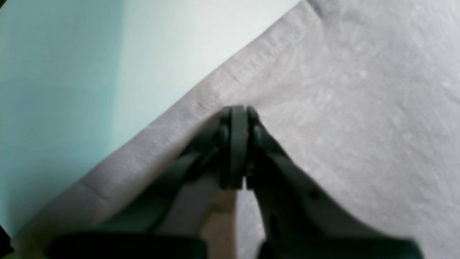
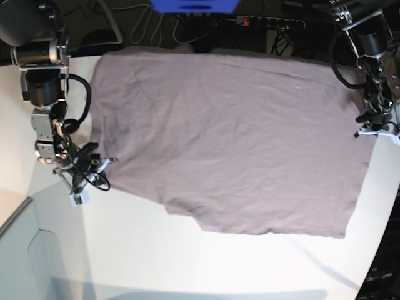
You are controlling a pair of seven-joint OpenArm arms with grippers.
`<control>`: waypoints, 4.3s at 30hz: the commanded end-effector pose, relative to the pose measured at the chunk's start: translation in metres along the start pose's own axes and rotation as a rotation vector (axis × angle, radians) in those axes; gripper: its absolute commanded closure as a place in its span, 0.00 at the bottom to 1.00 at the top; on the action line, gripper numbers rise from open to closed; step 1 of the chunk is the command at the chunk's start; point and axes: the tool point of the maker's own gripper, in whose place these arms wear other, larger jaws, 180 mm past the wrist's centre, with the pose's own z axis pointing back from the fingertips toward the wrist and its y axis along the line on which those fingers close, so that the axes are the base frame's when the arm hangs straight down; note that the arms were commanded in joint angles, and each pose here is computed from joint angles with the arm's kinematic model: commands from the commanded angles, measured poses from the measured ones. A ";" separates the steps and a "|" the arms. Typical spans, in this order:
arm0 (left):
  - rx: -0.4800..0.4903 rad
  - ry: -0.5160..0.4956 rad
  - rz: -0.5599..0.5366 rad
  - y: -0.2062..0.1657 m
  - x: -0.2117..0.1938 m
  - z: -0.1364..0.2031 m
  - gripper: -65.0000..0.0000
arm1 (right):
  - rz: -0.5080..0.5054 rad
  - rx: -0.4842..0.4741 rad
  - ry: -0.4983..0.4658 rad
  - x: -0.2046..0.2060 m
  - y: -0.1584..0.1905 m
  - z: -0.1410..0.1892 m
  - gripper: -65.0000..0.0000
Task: Layout the t-shirt on the table in an organized manner, then fold the t-shirt properly
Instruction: 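Grasp the shirt edge with the right gripper and pull it outward, then move the right gripper to the shirt sleeve and grasp it, then pull the sleeve with the right gripper away from the shirt body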
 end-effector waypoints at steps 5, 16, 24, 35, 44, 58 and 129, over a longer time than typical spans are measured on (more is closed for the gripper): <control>0.061 0.156 -0.008 0.014 -0.040 0.002 1.00 | 0.055 -0.001 -0.131 0.041 0.001 0.014 1.00; 0.045 0.162 0.002 0.003 -0.041 0.001 1.00 | 0.283 0.179 -0.407 0.065 0.129 0.112 1.00; 0.042 0.159 0.005 0.001 -0.040 0.000 1.00 | 0.308 0.417 -0.288 -0.015 0.223 0.143 1.00; 0.042 0.159 0.005 0.001 -0.040 0.000 1.00 | 0.493 0.486 -0.150 -0.072 0.262 0.130 0.78; 0.042 0.159 0.005 0.001 -0.040 0.000 1.00 | 0.486 0.395 -0.297 -0.010 0.241 0.136 0.44; 0.042 0.159 0.005 0.001 -0.040 0.000 1.00 | 0.397 0.284 -0.203 0.058 0.208 0.024 0.38; 0.033 0.140 -0.001 -0.002 -0.033 0.001 1.00 | 0.340 -0.122 -0.359 0.221 0.039 -0.030 0.37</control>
